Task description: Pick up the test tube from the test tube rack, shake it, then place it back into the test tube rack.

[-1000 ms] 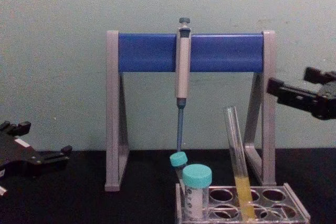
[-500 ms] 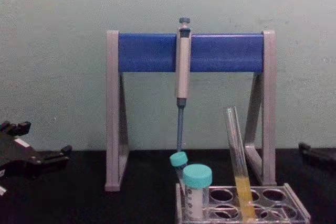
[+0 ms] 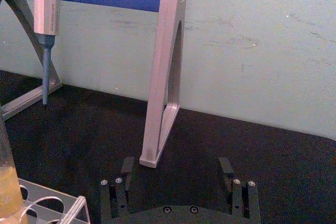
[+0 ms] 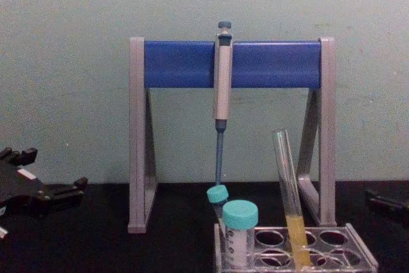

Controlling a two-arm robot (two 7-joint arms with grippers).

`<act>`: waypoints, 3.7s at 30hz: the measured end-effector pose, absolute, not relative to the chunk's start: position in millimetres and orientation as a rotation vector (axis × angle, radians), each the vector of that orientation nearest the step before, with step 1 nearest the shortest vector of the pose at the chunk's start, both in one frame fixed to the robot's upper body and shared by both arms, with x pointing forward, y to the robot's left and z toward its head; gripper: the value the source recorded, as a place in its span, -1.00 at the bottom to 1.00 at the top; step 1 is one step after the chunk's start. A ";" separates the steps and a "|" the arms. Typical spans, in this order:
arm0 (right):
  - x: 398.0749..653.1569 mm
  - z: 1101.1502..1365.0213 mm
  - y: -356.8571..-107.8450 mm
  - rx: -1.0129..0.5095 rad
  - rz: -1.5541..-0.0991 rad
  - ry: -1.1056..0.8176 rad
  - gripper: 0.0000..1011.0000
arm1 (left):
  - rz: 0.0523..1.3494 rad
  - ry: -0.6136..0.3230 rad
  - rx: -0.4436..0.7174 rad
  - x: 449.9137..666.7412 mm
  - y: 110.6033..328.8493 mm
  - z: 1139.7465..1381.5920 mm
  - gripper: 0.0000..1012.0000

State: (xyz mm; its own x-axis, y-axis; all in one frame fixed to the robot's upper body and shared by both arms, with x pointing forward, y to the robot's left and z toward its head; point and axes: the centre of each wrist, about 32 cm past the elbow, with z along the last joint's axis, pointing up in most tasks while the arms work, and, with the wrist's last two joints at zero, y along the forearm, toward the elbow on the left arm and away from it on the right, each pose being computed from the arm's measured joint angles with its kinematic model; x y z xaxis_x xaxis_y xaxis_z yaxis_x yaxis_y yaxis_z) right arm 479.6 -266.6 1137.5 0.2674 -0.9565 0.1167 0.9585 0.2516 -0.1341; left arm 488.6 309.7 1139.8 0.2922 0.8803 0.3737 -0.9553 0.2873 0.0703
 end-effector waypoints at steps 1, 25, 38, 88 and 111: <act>479.5 1137.6 -266.5 -0.191 -1.303 -0.013 0.98 | 1.248 -0.285 0.304 488.6 309.6 1139.8 0.98; 479.0 1138.4 -265.8 -0.186 -1.305 -0.020 0.98 | 1.248 -0.285 0.304 488.6 309.6 1139.8 0.98; 479.0 1138.6 -265.7 -0.185 -1.305 -0.022 0.98 | 1.248 -0.285 0.304 488.6 309.7 1139.8 0.98; 479.0 1138.6 -265.8 -0.185 -1.305 -0.022 0.98 | 1.248 -0.285 0.304 488.6 309.7 1139.8 0.98; 479.0 1138.6 -265.7 -0.185 -1.305 -0.022 0.98 | 1.248 -0.285 0.304 488.6 309.7 1139.8 0.98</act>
